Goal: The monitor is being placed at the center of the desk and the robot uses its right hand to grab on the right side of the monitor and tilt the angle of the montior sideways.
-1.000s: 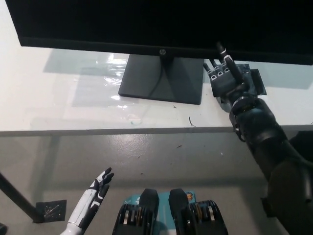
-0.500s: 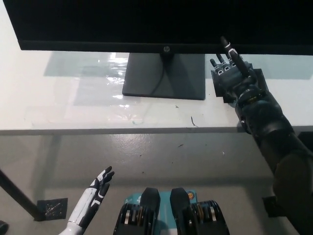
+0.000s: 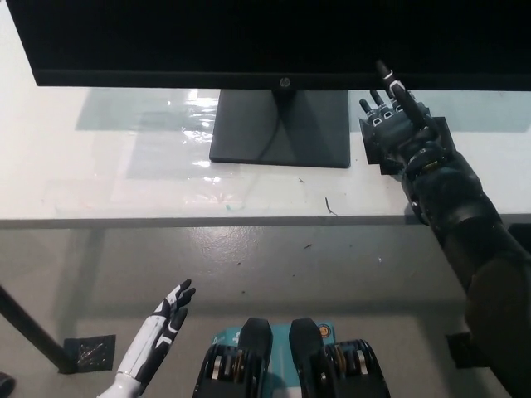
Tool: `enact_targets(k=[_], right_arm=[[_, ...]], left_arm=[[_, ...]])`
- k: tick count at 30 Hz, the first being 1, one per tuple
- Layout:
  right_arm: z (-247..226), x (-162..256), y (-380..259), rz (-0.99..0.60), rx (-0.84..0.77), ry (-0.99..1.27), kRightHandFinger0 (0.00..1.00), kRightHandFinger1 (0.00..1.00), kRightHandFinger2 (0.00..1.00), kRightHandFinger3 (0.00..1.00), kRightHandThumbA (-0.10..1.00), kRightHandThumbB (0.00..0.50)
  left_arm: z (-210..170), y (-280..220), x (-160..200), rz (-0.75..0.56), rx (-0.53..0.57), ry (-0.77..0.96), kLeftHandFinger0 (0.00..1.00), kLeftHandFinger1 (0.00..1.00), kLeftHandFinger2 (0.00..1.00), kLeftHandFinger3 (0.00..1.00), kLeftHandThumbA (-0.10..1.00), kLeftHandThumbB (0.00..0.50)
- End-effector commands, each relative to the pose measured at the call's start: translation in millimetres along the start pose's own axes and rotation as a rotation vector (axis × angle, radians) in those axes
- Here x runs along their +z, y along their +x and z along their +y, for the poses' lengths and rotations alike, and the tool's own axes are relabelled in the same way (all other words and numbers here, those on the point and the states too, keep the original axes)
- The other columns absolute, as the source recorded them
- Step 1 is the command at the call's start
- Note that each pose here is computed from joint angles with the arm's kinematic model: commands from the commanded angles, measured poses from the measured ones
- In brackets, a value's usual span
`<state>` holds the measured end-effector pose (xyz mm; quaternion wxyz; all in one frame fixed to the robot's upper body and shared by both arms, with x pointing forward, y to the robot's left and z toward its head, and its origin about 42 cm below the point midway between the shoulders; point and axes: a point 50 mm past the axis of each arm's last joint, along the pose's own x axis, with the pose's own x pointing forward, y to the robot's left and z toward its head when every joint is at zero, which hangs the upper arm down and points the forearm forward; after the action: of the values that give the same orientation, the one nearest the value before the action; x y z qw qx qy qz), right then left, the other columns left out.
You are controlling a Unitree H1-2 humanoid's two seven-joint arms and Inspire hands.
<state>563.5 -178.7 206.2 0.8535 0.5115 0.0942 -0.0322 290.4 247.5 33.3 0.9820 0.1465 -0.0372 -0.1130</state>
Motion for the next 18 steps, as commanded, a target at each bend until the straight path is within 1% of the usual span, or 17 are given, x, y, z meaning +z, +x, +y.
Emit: enact_targets(k=[1,3,4,6,8,14,15,16,17,18], right_arm=[[18,23,4,-0.038,0.051,-0.022,1.00,1.00,1.00,1.00,1.00,0.360],[10,16,2,-0.022,0.092,-0.023,1.00,1.00,1.00,1.00,1.00,0.380],[11,15,2,-0.019,0.101,-0.024,1.00,1.00,1.00,1.00,1.00,0.379],[7,6,-1,-0.004,0.172,-0.033,1.00,1.00,1.00,1.00,1.00,0.360],[8,4,-2,-0.002,0.208,-0.054,1.00,1.00,1.00,1.00,1.00,0.358],[-16,28,-4,-0.031,0.159,0.003,1.00,1.00,1.00,1.00,1.00,0.351],[-20,28,-5,-0.035,0.168,-0.017,1.00,1.00,1.00,1.00,1.00,0.364],[-20,27,-5,-0.035,0.178,-0.032,1.00,1.00,1.00,1.00,1.00,0.364],[-18,22,-6,-0.033,0.194,-0.042,1.00,1.00,1.00,1.00,1.00,0.368],[-21,14,-9,-0.030,0.244,-0.075,1.00,1.00,1.00,1.00,1.00,0.356]], left_arm=[[6,11,13,-0.081,0.025,0.011,1.00,1.00,1.00,1.00,1.00,0.285],[8,10,13,-0.078,0.023,0.010,1.00,1.00,1.00,1.00,1.00,0.275],[9,11,13,-0.079,0.025,0.008,1.00,1.00,1.00,1.00,1.00,0.277],[14,9,13,-0.082,0.029,0.021,1.00,1.00,1.00,1.00,1.00,0.281],[17,11,13,-0.081,0.033,0.022,1.00,1.00,1.00,1.00,1.00,0.283],[-1,-4,4,-0.043,0.009,-0.003,1.00,1.00,1.00,1.00,1.00,0.292],[-2,-5,4,-0.044,0.010,-0.012,1.00,1.00,1.00,1.00,1.00,0.310],[-1,-5,4,-0.044,0.013,-0.008,1.00,1.00,1.00,1.00,1.00,0.312],[1,-5,4,-0.046,0.019,-0.005,1.00,1.00,1.00,1.00,1.00,0.303],[4,-5,4,-0.045,0.024,0.004,1.00,1.00,1.00,1.00,1.00,0.277]])
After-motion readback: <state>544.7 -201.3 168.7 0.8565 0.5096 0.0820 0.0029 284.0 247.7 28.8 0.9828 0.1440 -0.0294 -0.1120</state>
